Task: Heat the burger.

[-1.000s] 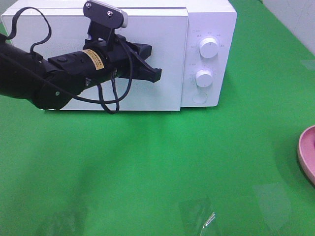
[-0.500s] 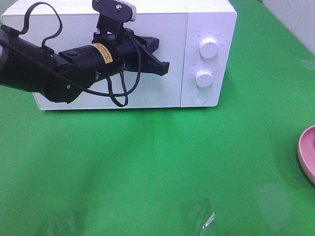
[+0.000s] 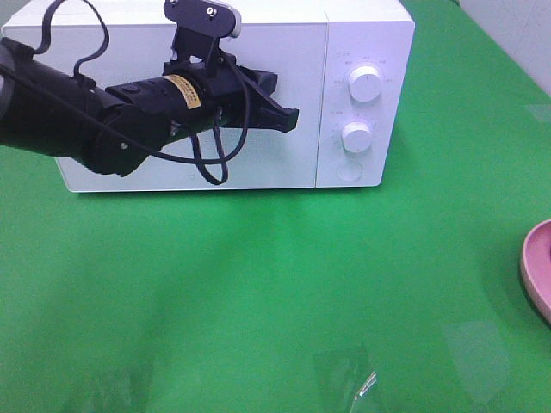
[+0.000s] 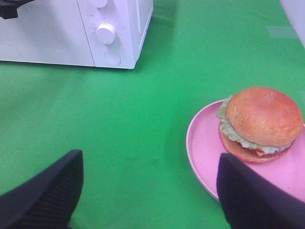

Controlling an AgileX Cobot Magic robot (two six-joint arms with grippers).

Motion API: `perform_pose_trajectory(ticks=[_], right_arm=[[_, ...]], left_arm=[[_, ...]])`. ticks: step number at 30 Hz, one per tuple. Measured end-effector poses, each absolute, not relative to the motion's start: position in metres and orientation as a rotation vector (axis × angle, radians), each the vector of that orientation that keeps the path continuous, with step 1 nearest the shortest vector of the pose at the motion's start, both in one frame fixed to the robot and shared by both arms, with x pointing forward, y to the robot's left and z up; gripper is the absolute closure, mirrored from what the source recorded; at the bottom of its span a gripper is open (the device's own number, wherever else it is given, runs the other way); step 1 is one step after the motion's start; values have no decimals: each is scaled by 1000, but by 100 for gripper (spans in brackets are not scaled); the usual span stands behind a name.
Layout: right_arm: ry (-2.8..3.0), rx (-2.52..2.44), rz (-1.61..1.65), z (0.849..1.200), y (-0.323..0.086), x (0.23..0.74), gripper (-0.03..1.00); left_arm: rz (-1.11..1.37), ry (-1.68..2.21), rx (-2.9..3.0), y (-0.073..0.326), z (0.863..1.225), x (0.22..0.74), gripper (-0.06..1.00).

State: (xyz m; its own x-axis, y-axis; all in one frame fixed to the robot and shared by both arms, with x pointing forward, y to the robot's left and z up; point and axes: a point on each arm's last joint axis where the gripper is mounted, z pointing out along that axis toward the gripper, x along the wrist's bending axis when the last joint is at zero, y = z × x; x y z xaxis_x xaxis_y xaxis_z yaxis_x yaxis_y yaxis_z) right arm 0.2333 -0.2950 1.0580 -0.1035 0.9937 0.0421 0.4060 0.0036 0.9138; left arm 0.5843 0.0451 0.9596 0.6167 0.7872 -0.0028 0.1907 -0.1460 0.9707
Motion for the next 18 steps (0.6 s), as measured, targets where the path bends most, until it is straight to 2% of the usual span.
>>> perform_pose_trajectory(ticks=[3,5,6,7,8,9,10,11,12,13,14,15,18], right_arm=[[1590,1473,1079,1058,-295,233,21],[1590,1473,1079,1058,-295,233,21],[1590,1473,1079,1058,-295,233,21],[1590,1473,1079,1058,-295,233,21],[1590,1473,1079,1058,-295,233,21],[1590,1473,1079,1058,-295,233,21],[1590,1473,1079,1058,-295,233,21],[1590,1473,1079,1058,-295,233,21],[1590,1473,1079,1058,-295,233,21],[1590,1473,1079,1058,-295,233,21],[1590,1473,1079,1058,-295,233,21],[1590,1473,1079,1058,-295,233,21],[1590,1473,1079,1058,-295,233,21]], left_arm=[[599,854,1720,41,969,575,94],[577,855,1757,37,971,569,90],[562,857,1786,35,972,564,83],[562,857,1786,35,972,564,83],[533,852,1834,28,974,555,66],[533,852,1834,28,974,555,66],[505,850,1882,23,975,546,41],[505,850,1882,23,975,546,41],[482,842,1921,19,977,537,19],[482,842,1921,19,977,537,19],[456,832,1963,13,979,528,5],[428,830,2020,10,979,518,-1],[403,836,2077,8,978,511,-3]])
